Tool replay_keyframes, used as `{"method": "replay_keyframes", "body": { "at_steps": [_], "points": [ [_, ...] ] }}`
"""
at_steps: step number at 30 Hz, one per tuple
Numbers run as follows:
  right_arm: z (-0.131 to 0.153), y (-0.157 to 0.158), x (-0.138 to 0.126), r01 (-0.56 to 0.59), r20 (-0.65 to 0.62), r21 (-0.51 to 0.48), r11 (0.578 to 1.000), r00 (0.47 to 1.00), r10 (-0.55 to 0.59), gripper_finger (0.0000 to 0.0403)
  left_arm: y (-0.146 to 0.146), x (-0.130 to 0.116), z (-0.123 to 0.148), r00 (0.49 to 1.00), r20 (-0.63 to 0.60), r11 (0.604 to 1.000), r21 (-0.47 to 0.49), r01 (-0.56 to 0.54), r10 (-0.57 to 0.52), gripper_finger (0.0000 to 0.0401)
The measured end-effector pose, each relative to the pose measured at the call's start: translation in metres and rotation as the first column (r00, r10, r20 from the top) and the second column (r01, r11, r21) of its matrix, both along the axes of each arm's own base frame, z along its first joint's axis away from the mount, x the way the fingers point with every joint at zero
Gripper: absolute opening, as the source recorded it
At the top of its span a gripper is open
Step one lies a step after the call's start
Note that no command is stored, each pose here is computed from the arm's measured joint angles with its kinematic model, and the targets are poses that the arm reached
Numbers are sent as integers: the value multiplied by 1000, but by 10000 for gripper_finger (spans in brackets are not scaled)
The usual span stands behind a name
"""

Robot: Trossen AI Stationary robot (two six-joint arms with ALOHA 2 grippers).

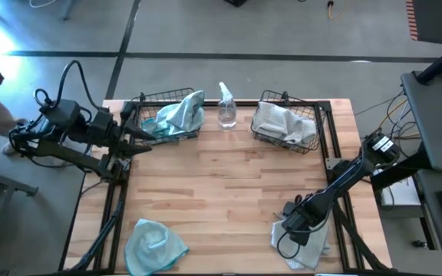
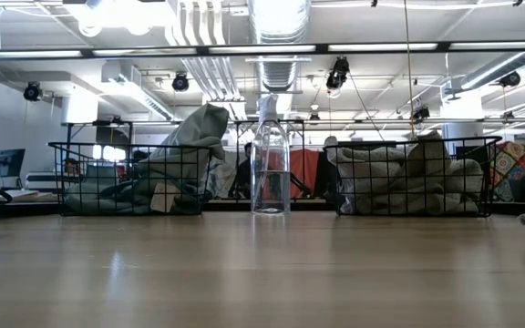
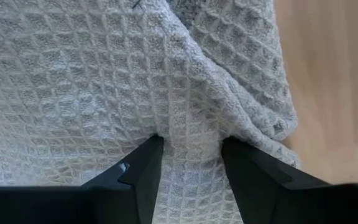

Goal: Sort microfiber towel by color & place in baskets
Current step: Put the gray microfiber towel into the right black wire basket

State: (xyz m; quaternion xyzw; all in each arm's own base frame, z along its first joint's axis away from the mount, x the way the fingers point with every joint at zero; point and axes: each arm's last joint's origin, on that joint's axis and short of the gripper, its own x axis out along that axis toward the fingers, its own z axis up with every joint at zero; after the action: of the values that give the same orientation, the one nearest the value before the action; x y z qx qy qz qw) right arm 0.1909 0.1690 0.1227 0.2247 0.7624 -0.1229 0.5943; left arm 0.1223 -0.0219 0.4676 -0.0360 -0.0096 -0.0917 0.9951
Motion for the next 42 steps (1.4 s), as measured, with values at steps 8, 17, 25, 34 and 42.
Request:
{"method": "replay_keyframes", "body": {
  "at_steps": [8, 17, 25, 34, 42],
  "points": [
    [-5, 1, 1, 9, -5, -6, 1000, 1000, -9, 112, 0, 0, 0, 1000, 0, 1000, 0, 0, 0, 113],
    [2, 1, 1, 12, 25, 10, 1000, 1000, -12, 35, 0, 0, 0, 1000, -3, 1000, 0, 0, 0, 113],
    [9, 0, 0, 26, 45, 26, 999, 999, -27, 30, 0, 0, -1, 1000, -6, 1000, 1, 0, 0, 113],
    [30, -5, -3, 118, 117, 39, 992, 986, -122, 29, 0, 0, -1, 1000, -7, 1000, 6, 2, -2, 113],
    [59, -13, -6, 288, 296, 41, 957, 911, -287, 29, 0, -3, -5, 999, -54, 1000, 22, 5, -4, 113]
  ]
}}
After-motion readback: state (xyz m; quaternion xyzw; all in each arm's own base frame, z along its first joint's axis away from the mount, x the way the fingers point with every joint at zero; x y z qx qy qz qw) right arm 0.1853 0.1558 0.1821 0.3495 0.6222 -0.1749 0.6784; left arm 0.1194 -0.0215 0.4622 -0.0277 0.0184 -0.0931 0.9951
